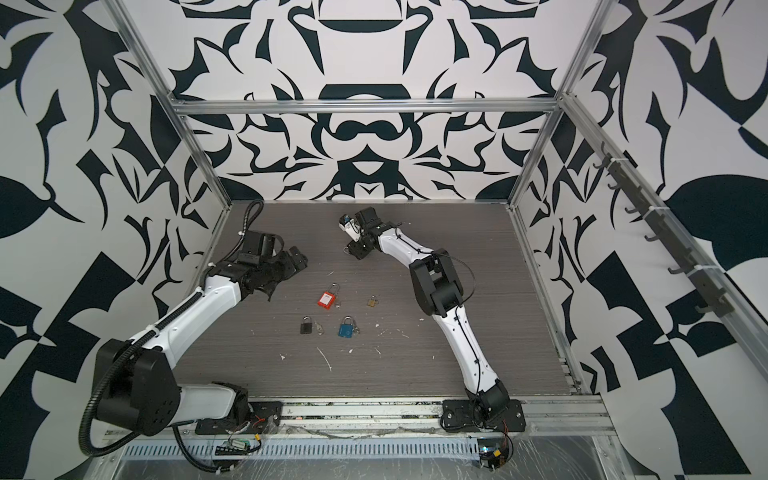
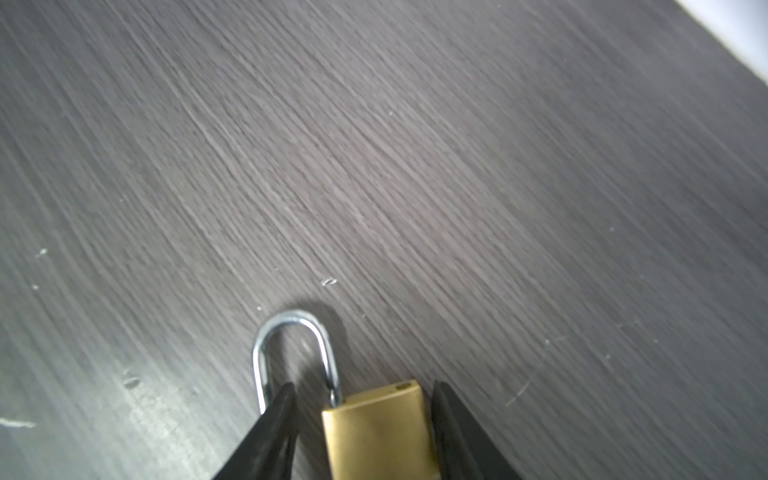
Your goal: Lock with the key
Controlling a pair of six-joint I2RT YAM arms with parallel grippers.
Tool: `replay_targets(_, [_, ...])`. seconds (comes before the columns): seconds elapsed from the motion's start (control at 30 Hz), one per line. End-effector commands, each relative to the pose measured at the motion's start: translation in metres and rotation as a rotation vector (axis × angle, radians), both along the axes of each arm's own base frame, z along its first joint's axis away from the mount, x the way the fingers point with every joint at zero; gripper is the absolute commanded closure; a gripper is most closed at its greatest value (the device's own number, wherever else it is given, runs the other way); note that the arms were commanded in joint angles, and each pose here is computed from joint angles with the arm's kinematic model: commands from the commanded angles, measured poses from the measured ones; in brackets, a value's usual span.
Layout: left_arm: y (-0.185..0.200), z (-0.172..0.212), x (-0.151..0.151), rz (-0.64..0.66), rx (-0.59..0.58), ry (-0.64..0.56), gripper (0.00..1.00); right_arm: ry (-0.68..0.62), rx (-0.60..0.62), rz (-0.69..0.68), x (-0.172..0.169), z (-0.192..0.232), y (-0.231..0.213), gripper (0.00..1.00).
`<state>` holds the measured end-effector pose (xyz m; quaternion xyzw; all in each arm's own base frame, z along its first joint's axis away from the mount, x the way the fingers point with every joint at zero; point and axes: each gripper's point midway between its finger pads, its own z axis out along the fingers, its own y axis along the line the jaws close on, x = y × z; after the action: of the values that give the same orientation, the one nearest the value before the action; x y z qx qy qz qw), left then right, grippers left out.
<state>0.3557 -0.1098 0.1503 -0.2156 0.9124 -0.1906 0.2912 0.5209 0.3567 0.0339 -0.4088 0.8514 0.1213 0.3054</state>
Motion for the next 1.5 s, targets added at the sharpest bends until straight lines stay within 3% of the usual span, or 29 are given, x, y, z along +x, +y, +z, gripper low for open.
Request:
replay_targets(0.0, [0.001, 0.01, 0.004, 0.01, -0.018, -0.024, 0.0, 0.057, -0.129, -0.012, -0.019, -0.021, -0.017, 0.52])
replay_targets(0.33, [-0.001, 0.01, 0.004, 0.007, -0.027, -0.029, 0.0, 0.048, -0.147, -0.155, -0.036, -0.003, -0.033, 0.7])
replay_targets(0.43, [0.001, 0.009, 0.002, 0.008, -0.021, -0.03, 0.0, 0.07, -0.144, -0.233, -0.05, 0.001, -0.043, 0.71])
replay_targets(0.8, [0.006, 0.001, 0.0, 0.045, -0.025, -0.041, 0.0, 0.362, 0.005, -0.632, -0.117, -0.004, -0.05, 0.74])
replay_targets(1.0, [0.004, -0.006, -0.005, 0.06, -0.054, -0.008, 0.01, 0.339, 0.018, -0.699, -0.121, -0.008, -0.032, 0.64])
replay_targets(1.1, [0.001, -0.009, -0.01, 0.067, -0.086, 0.009, 0.01, 0.312, 0.07, -0.715, -0.115, 0.002, -0.029, 0.53])
replay_targets(1.33, [-0.009, -0.01, -0.018, 0.045, -0.145, 0.026, 0.05, 0.106, 0.22, -0.658, -0.103, 0.085, -0.038, 0.31])
replay_targets(1.47, [-0.029, 0.003, -0.016, -0.019, -0.106, -0.012, 0.09, -0.041, 0.271, -0.659, -0.106, 0.131, -0.071, 0.25])
